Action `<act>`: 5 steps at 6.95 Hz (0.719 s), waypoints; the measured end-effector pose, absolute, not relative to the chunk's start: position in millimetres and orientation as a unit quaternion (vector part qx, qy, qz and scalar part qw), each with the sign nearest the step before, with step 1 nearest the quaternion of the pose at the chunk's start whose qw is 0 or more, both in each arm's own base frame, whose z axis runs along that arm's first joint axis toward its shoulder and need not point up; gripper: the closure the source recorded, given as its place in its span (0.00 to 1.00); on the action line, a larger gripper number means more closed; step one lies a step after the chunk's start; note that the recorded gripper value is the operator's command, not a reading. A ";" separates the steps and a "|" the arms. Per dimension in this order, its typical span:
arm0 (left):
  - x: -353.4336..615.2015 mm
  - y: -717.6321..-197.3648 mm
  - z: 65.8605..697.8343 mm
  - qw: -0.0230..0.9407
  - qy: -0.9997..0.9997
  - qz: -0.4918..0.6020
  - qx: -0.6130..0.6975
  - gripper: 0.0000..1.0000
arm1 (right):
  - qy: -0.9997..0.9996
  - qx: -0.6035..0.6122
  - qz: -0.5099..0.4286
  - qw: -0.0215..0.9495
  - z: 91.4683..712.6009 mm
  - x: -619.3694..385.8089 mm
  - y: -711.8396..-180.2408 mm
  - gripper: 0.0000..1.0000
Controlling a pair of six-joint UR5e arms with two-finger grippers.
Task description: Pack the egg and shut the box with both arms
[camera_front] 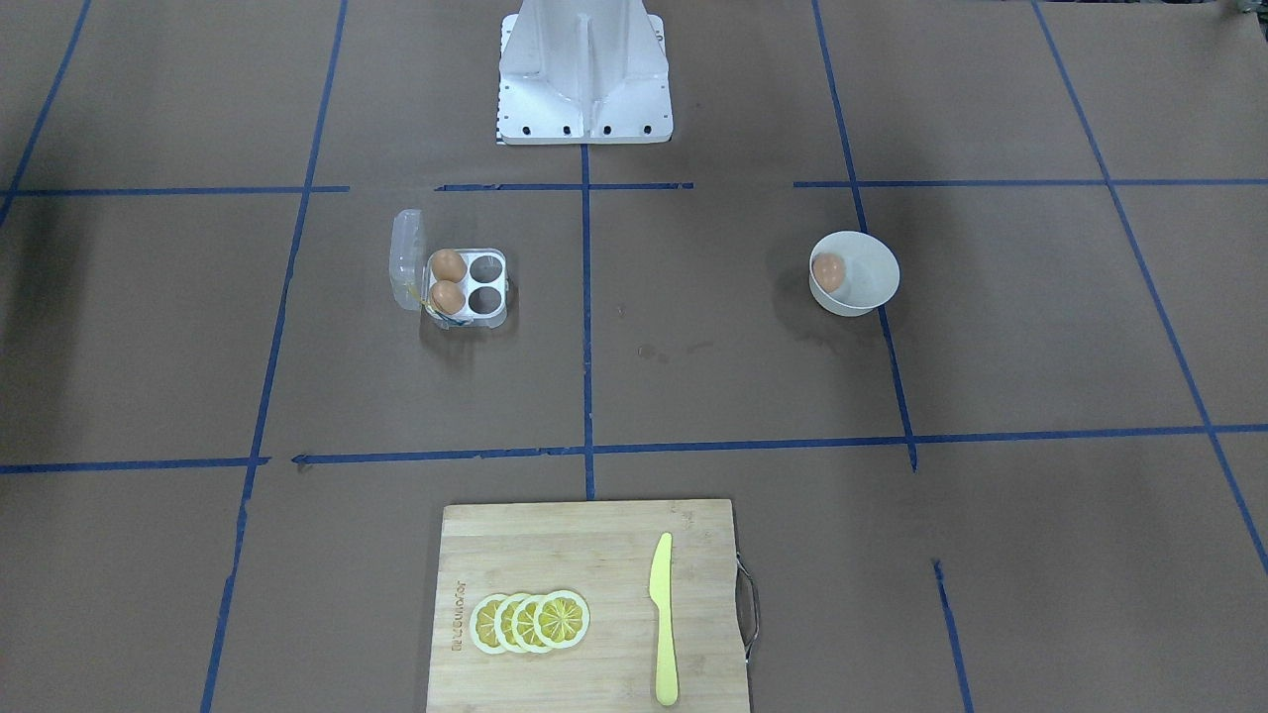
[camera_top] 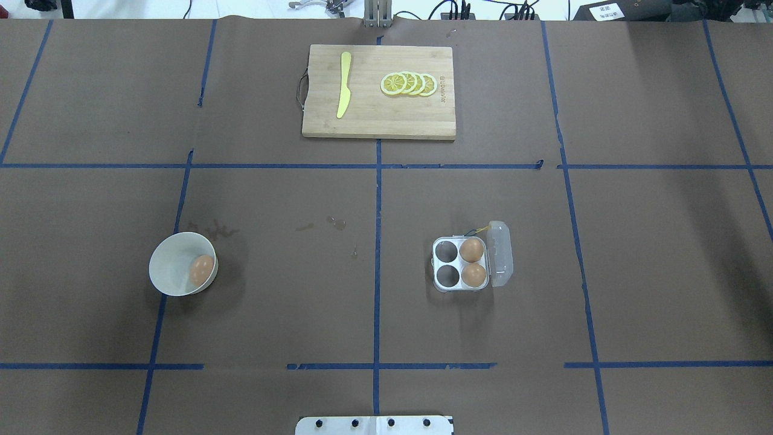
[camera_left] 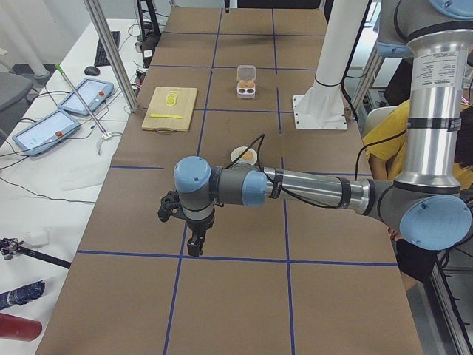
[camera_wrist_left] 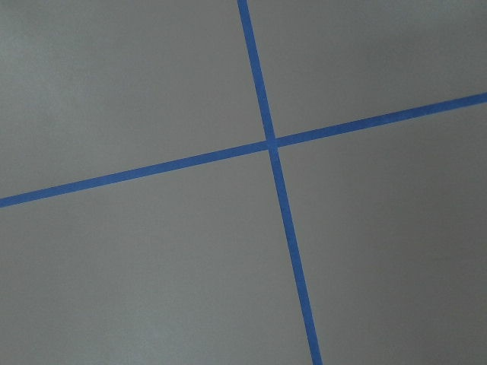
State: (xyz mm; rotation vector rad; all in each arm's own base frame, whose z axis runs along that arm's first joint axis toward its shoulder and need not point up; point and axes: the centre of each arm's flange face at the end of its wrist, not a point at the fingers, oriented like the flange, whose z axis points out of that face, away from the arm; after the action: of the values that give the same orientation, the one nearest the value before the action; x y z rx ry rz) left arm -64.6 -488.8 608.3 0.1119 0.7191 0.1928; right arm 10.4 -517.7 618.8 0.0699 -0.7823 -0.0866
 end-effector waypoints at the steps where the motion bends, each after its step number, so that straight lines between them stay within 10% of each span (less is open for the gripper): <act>1: -64.1 -489.6 605.1 0.929 0.353 0.095 0.056 0.00 | -0.381 0.034 -0.042 0.923 618.6 10.4 -517.9 0.00; 5: -62.8 -491.3 575.1 0.924 0.359 0.102 0.076 0.00 | -0.383 0.039 -0.045 0.922 613.2 10.0 -519.4 0.00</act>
State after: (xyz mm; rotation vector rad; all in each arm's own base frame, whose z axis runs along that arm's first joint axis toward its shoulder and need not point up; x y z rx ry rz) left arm -62.8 -491.3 575.1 0.1567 0.7375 0.2100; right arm 10.0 -519.4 613.2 0.0807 -0.7872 -0.0915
